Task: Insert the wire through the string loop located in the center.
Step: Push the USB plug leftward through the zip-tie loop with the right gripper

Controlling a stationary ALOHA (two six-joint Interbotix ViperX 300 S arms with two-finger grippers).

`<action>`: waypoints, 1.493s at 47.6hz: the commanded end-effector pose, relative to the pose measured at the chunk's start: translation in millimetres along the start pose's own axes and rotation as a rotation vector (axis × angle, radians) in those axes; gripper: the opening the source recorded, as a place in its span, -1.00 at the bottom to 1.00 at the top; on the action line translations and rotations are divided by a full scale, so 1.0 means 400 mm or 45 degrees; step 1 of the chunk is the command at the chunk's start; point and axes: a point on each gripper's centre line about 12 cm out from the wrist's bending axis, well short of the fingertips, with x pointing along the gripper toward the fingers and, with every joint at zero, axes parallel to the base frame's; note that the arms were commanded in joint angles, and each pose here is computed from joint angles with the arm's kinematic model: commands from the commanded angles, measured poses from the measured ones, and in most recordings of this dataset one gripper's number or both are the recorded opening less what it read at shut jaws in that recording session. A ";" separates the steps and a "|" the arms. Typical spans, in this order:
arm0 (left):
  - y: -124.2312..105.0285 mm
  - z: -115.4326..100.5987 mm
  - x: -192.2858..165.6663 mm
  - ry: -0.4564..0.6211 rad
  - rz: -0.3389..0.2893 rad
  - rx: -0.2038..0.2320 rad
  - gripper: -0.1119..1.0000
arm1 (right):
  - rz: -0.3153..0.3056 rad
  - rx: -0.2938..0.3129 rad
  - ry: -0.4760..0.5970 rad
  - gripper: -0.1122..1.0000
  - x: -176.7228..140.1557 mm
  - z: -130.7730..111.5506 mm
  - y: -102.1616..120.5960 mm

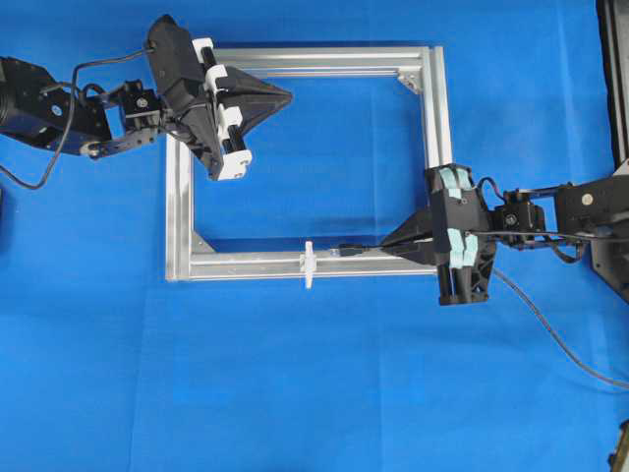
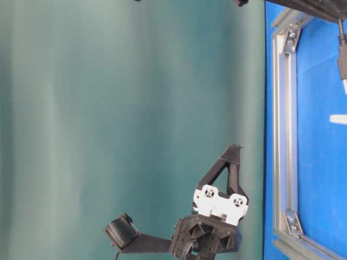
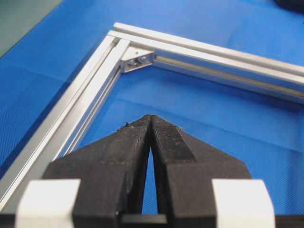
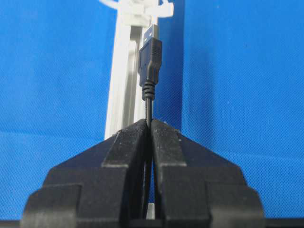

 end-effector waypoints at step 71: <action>-0.005 0.034 -0.005 -0.050 -0.010 -0.003 -0.80 | 0.014 -0.002 -0.047 -0.85 0.000 0.023 0.010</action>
